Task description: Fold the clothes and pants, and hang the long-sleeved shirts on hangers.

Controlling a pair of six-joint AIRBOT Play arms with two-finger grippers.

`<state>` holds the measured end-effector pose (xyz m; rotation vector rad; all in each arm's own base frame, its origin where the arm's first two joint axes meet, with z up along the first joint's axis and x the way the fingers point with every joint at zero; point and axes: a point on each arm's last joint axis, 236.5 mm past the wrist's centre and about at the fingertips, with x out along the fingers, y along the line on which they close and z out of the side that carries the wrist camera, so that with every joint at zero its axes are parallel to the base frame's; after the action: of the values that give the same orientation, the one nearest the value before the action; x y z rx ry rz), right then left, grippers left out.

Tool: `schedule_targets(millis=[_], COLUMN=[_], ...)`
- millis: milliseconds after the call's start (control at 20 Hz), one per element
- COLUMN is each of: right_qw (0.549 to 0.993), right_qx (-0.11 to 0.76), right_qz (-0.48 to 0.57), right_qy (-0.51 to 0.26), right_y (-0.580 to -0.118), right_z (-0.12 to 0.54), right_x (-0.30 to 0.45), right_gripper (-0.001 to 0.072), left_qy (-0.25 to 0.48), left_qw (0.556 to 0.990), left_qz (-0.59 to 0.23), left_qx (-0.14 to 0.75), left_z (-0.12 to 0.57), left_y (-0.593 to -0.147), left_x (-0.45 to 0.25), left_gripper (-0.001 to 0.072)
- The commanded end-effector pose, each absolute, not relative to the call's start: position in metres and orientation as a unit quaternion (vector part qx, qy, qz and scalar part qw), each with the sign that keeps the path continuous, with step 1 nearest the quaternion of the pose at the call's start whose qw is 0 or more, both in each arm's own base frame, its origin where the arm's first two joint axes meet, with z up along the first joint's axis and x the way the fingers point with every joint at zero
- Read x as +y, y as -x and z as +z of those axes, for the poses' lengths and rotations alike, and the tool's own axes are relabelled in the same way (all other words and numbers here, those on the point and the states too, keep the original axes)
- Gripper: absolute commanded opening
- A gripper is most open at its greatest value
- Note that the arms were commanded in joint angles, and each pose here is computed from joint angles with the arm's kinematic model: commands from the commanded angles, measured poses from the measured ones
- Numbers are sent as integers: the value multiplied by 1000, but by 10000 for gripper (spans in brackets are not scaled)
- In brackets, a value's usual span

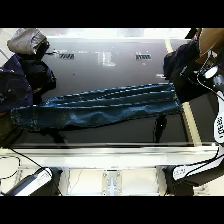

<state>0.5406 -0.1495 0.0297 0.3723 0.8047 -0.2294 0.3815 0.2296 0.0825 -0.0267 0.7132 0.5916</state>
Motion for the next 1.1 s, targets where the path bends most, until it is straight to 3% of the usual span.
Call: schedule_targets(millis=[0, 150, 300, 550, 900, 1050], right_qw=[866, 820, 822, 811, 801, 785], right_qx=[469, 539, 509, 427, 426, 438], right_qz=[-100, -102, -109, 13, -34, 15], right_qy=[-140, -163, -233, -399, -418, -439], right_y=[-496, -439, -404, -407, -379, -387], right_z=[30, -9, -32, -29, -58, -77], right_x=[-153, -166, -175, -153, -208, -198], right_gripper=[616, 557, 582, 598, 626, 626], left_qy=[-23, -66, -70, -89, -87, -86], left_qw=[936, 946, 948, 954, 947, 941], left_qz=[248, 214, 188, 117, 98, 104], left_qx=[248, 235, 246, 260, 292, 312], left_z=[154, 179, 175, 158, 141, 134], left_y=[-396, -393, -396, -419, -416, -410], left_x=[196, 165, 140, 82, 61, 64], left_gripper=[702, 702, 702, 701, 694, 694])
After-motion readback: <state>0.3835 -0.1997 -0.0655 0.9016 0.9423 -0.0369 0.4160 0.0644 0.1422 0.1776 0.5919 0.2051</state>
